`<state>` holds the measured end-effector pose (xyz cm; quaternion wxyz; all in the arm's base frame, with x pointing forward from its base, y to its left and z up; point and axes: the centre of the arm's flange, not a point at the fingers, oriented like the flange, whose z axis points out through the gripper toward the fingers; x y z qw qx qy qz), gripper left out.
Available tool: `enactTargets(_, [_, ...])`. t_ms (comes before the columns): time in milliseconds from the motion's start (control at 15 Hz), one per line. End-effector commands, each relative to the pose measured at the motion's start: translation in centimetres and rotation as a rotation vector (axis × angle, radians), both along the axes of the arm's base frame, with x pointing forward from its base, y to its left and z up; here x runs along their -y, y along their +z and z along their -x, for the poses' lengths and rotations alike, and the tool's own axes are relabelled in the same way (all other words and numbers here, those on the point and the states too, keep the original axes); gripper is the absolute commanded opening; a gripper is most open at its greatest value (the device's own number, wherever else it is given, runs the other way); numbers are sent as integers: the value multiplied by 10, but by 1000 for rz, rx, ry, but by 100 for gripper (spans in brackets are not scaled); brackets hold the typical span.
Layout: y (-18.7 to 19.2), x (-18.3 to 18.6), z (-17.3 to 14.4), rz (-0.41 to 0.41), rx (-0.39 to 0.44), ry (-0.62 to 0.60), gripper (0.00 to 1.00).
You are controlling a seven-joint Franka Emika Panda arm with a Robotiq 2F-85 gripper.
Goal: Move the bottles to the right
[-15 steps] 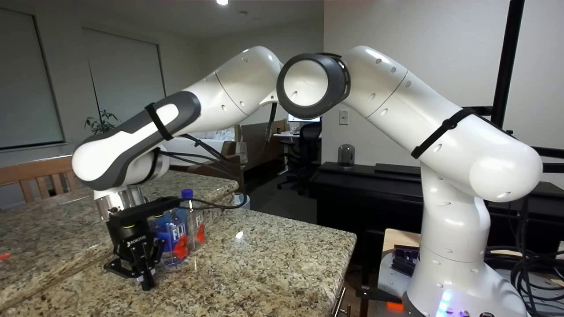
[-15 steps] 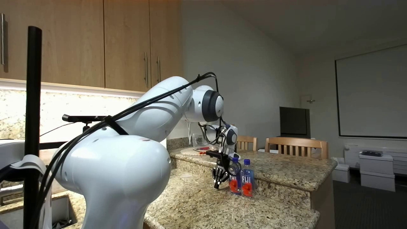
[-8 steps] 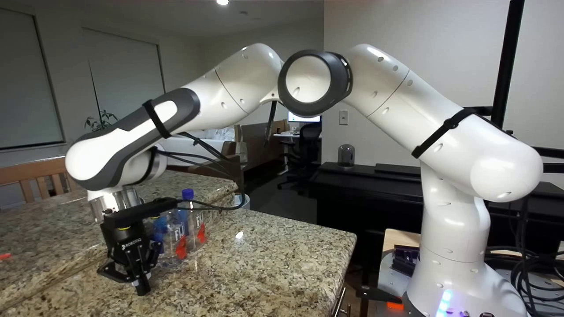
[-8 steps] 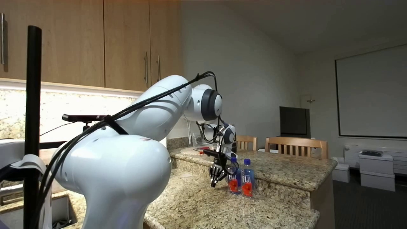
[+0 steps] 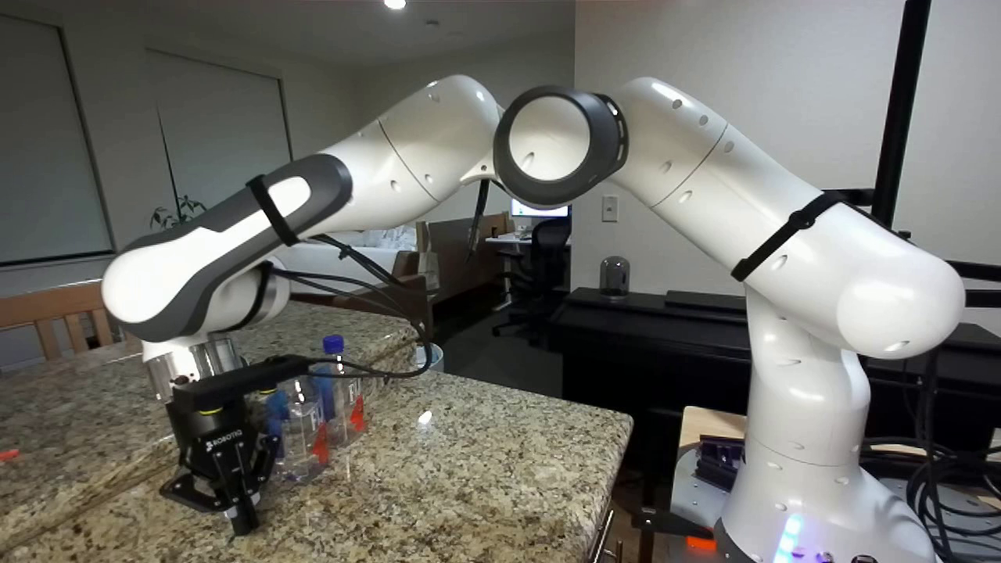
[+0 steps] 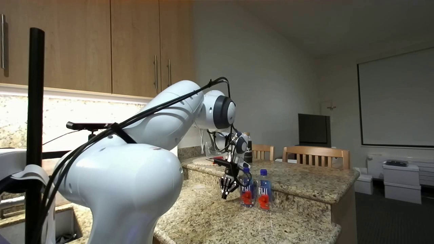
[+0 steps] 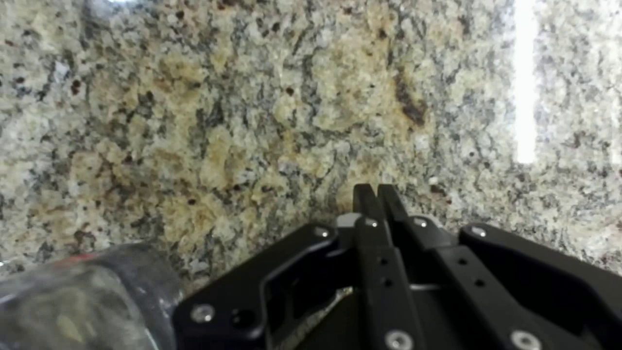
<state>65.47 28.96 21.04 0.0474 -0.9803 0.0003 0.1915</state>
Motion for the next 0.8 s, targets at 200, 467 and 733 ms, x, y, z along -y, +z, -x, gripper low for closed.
enactTargets(200, [9, 31, 1, 37, 29, -39, 7])
enactTargets(467, [20, 47, -6, 70, 58, -60, 7])
enactTargets(733, [37, 61, -13, 93, 89, -79, 7])
